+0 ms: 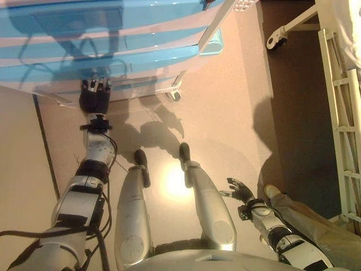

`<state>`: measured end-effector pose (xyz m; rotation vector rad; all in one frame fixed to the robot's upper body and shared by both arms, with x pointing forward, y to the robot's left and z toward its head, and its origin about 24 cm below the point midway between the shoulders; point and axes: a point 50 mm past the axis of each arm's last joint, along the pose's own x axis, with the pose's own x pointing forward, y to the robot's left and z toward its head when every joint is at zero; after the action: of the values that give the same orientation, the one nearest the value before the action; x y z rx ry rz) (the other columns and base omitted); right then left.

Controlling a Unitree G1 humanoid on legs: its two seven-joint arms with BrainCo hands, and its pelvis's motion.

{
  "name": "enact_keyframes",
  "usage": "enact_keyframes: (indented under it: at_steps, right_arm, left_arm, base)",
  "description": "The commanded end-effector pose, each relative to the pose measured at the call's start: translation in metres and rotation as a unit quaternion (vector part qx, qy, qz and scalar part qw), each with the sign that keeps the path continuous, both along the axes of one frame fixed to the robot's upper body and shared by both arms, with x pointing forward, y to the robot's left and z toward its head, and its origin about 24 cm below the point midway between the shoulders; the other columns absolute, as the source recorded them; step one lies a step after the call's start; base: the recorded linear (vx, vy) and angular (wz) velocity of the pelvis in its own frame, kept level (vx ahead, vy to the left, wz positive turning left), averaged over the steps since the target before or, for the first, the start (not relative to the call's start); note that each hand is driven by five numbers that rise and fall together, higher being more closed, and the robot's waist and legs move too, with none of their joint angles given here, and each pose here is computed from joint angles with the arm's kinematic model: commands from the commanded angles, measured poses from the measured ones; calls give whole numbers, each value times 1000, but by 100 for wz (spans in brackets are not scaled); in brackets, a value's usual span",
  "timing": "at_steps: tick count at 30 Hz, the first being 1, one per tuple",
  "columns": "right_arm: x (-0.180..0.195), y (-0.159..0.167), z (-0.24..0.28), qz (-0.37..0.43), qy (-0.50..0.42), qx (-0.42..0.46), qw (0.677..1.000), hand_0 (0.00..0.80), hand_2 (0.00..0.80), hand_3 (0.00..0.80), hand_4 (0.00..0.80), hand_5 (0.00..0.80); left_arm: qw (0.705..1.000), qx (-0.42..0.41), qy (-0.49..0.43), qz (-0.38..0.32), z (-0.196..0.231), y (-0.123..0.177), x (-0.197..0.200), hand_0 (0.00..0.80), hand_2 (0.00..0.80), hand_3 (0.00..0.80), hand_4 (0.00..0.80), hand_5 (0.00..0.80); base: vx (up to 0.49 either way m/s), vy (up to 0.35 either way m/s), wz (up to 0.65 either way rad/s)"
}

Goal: Open the drawer and pick up the medicine

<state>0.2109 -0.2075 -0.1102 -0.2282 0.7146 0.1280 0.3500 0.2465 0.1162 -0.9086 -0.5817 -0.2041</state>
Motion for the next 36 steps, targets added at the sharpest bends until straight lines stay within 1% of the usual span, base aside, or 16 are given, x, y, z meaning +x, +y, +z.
enact_keyframes:
  at_steps: [1, 4, 9, 10, 11, 13, 16, 17, 18, 19, 23, 26, 30, 31, 32, 36]
  right_arm:
    - [-21, 10, -9, 19, 17, 0, 1000, 0, 0, 0, 0, 0]
    - [-18, 9, -7, 15, 13, -10, 1000, 0, 0, 0, 0, 0]
    - [-14, -16, -1, -11, 17, -42, 999, 0, 0, 0, 0, 0]
    - [-14, -20, 0, -15, 18, -46, 999, 0, 0, 0, 0, 0]
    - [-14, -32, 3, -26, 19, -57, 998, 0, 0, 0, 0, 0]
    - [-13, -47, 7, -41, 21, -71, 996, 0, 0, 0, 0, 0]
    - [-16, -63, 9, -58, 26, -83, 995, 0, 0, 0, 0, 0]
    - [-18, -66, 9, -60, 28, -85, 994, 0, 0, 0, 0, 0]
    - [-19, -68, 8, -62, 30, -86, 994, 0, 0, 0, 0, 0]
    - [-19, -69, 8, -63, 30, -86, 994, 0, 0, 0, 0, 0]
    - [-28, -72, 3, -70, 47, -81, 993, 0, 0, 0, 0, 0]
    - [-37, -71, -3, -82, 63, -74, 992, 0, 0, 0, 0, 0]
    - [-47, -68, -10, -90, 84, -70, 990, 0, 0, 0, 0, 0]
    - [-52, -67, -13, -89, 93, -70, 989, 0, 0, 0, 0, 0]
    - [-55, -66, -15, -90, 99, -70, 988, 0, 0, 0, 0, 0]
    - [-67, -65, -21, -94, 119, -80, 985, 0, 0, 0, 0, 0]
  left_arm:
    - [976, 108, -186, -33, 67, -11, -16, 800, 800, 800, 800, 800]
    - [984, 112, -129, -51, 31, -12, -25, 800, 800, 800, 800, 800]
    - [986, 123, 52, -100, -70, -12, -69, 800, 800, 800, 800, 800]
    - [984, 122, 76, -104, -80, -10, -74, 800, 800, 800, 800, 800]
    - [976, 121, 142, -114, -107, -7, -91, 800, 800, 800, 800, 800]
    - [957, 126, 235, -117, -141, -2, -116, 800, 800, 800, 800, 800]
    - [906, 134, 381, -126, -188, 4, -160, 800, 800, 800, 800, 800]
    - [881, 136, 434, -129, -203, 6, -179, 800, 800, 800, 800, 800]
    - [865, 136, 464, -133, -213, 8, -193, 800, 800, 800, 800, 800]
    - [856, 137, 480, -134, -217, 8, -198, 800, 800, 800, 800, 800]
    - [799, 112, 576, -135, -245, 10, -249, 800, 800, 800, 800, 800]
    - [780, 104, 604, -131, -254, 7, -266, 800, 800, 800, 800, 800]
    - [753, 125, 635, -121, -260, 7, -275, 800, 800, 800, 800, 800]
    - [735, 145, 654, -108, -262, 9, -278, 565, 565, 565, 565, 565]
    - [725, 158, 662, -105, -263, 9, -279, 0, 0, 0, 0, 0]
    - [686, 213, 692, -72, -265, 15, -277, 0, 0, 0, 0, 0]
  base:
    - [-11, -106, 32]
    - [-6, -95, 36]
    - [24, -58, 42]
    - [11, 17, 60]
    - [1, 32, 58]
    - [-1, 44, 52]
    - [6, 30, 42]
    - [14, 16, 36]
    - [15, 12, 40]
    - [19, 8, 31]
    - [47, 14, 26]
    - [88, 32, 31]
    - [99, 43, 25]
    - [104, 46, 13]
    - [106, 46, 6]
    - [90, 34, 2]
